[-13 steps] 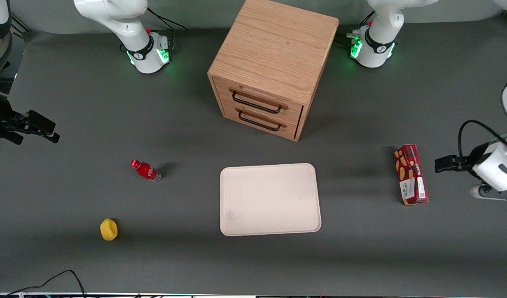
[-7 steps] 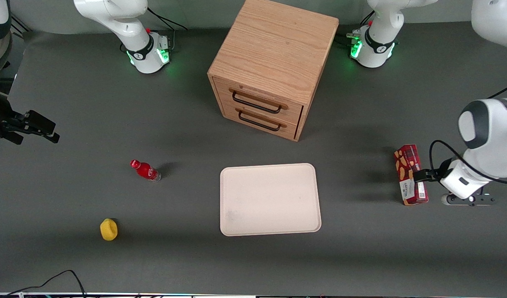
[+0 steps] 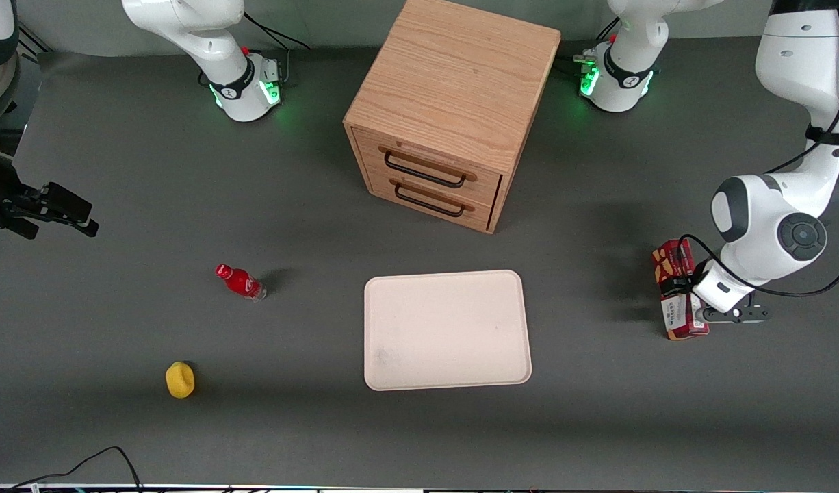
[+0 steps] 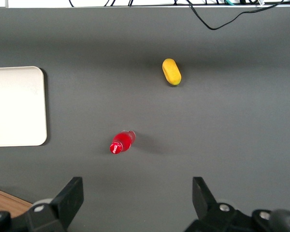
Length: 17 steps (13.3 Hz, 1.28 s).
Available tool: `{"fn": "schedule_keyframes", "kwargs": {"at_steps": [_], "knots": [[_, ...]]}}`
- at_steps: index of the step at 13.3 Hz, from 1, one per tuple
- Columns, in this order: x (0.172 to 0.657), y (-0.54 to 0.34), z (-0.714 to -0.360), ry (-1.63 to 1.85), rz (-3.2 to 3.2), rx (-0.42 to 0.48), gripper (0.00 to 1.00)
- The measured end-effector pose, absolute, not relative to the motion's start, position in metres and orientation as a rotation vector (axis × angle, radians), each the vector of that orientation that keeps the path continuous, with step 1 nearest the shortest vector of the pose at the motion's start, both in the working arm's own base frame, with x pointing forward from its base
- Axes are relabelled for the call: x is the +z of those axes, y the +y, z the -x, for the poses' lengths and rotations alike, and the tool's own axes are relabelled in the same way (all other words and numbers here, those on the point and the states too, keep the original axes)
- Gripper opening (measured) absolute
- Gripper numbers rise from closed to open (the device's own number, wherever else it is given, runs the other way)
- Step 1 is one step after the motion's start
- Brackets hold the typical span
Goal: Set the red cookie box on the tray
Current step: 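Lower the open left gripper around the upright red cookie box, then close the left gripper on the box and lift it, then carry the box over the cream tray and set it down upright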
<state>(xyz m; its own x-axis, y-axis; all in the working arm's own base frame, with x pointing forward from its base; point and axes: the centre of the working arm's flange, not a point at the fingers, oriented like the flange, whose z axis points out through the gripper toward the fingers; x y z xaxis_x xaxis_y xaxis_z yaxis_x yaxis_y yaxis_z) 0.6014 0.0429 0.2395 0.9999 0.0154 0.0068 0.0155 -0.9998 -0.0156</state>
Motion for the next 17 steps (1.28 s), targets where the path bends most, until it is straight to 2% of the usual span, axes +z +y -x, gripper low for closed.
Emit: {"fn": "schedule_keyframes", "kwargs": {"at_steps": [2,3,5,6,9,11,17], "knots": [[0.246,0.04,-0.605,-0.005,3.12,-0.023,0.5],[0.26,0.033,-0.613,0.007,3.119,-0.014,0.33],[0.295,0.01,-0.631,-0.04,3.114,0.039,0.15],[0.323,-0.01,-0.644,-0.06,3.109,0.056,0.11],[0.396,-0.09,-0.673,-0.107,3.102,0.045,0.07],[0.413,-0.141,-0.68,-0.167,3.102,0.026,0.07],[0.356,-0.275,-0.673,-0.08,3.093,0.075,0.07]]}}
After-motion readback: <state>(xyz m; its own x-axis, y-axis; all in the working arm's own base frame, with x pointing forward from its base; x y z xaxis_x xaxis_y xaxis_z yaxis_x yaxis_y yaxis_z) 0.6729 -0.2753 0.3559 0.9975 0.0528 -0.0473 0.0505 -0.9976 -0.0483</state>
